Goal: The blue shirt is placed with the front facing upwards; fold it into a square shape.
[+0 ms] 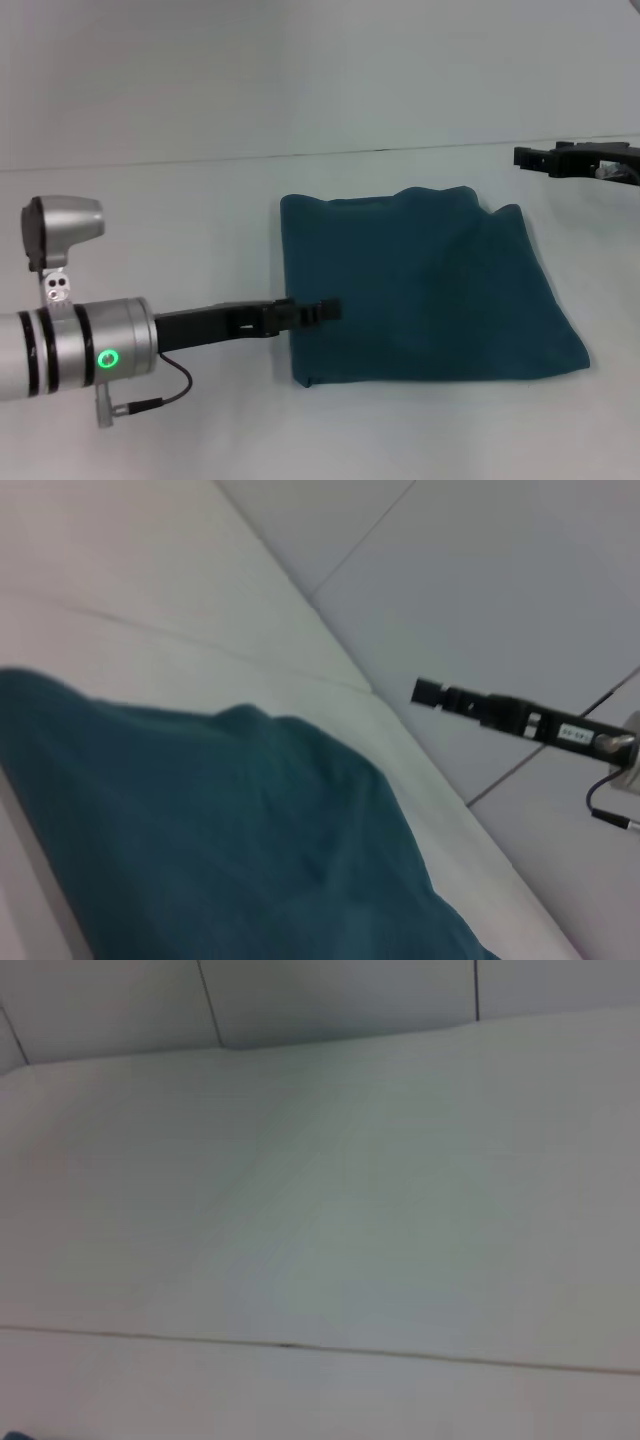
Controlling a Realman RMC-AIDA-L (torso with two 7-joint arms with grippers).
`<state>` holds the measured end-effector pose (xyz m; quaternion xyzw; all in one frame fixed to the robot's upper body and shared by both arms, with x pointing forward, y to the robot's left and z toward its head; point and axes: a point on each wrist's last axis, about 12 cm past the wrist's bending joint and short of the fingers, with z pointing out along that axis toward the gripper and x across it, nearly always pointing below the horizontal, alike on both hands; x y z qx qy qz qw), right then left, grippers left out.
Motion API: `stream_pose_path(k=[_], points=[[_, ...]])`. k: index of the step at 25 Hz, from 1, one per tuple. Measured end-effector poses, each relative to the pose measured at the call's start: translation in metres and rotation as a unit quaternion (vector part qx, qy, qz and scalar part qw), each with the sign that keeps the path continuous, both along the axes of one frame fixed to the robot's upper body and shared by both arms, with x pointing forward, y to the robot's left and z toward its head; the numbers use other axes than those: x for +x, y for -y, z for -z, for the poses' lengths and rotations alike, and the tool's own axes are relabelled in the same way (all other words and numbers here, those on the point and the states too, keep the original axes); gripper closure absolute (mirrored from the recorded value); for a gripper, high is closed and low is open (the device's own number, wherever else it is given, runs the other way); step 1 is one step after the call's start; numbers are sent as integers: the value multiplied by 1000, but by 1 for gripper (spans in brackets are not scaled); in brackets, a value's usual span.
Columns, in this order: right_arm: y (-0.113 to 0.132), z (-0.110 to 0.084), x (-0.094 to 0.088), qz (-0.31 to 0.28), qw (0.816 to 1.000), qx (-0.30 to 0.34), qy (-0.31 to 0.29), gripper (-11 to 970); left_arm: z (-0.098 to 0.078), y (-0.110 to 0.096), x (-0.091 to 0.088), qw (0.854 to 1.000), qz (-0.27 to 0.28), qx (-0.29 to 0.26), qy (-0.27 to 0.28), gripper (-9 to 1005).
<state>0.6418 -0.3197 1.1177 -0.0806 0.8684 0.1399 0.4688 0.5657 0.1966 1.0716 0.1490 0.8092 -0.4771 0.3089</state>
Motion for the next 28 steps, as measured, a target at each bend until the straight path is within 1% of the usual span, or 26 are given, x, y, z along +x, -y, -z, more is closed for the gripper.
stream_pose_path(k=[4, 9, 12, 15, 18, 22, 28], points=[[2, -4, 0, -4, 1000, 1, 2, 258, 2, 3, -1, 999, -3, -2, -38, 68], [4, -4, -1, -5, 1000, -2, 3, 260, 5, 3, -1, 997, -2, 16, -74, 68], [5, -4, -2, -6, 1000, -2, 2, 261, 5, 6, -1, 996, 6, 26, -82, 68], [4, -4, -2, -9, 1000, -1, 0, 263, 8, 13, -1, 995, 22, 47, -91, 69], [4, -4, -3, -12, 1000, 1, -2, 264, 9, 15, 0, 994, 22, 56, -92, 69], [4, -4, -3, -13, 1000, 0, -2, 266, 9, 12, 1, 994, 15, 57, -92, 69], [5, -2, -5, -12, 1000, 1, -5, 267, 13, 4, 2, 992, 3, 78, -94, 69]])
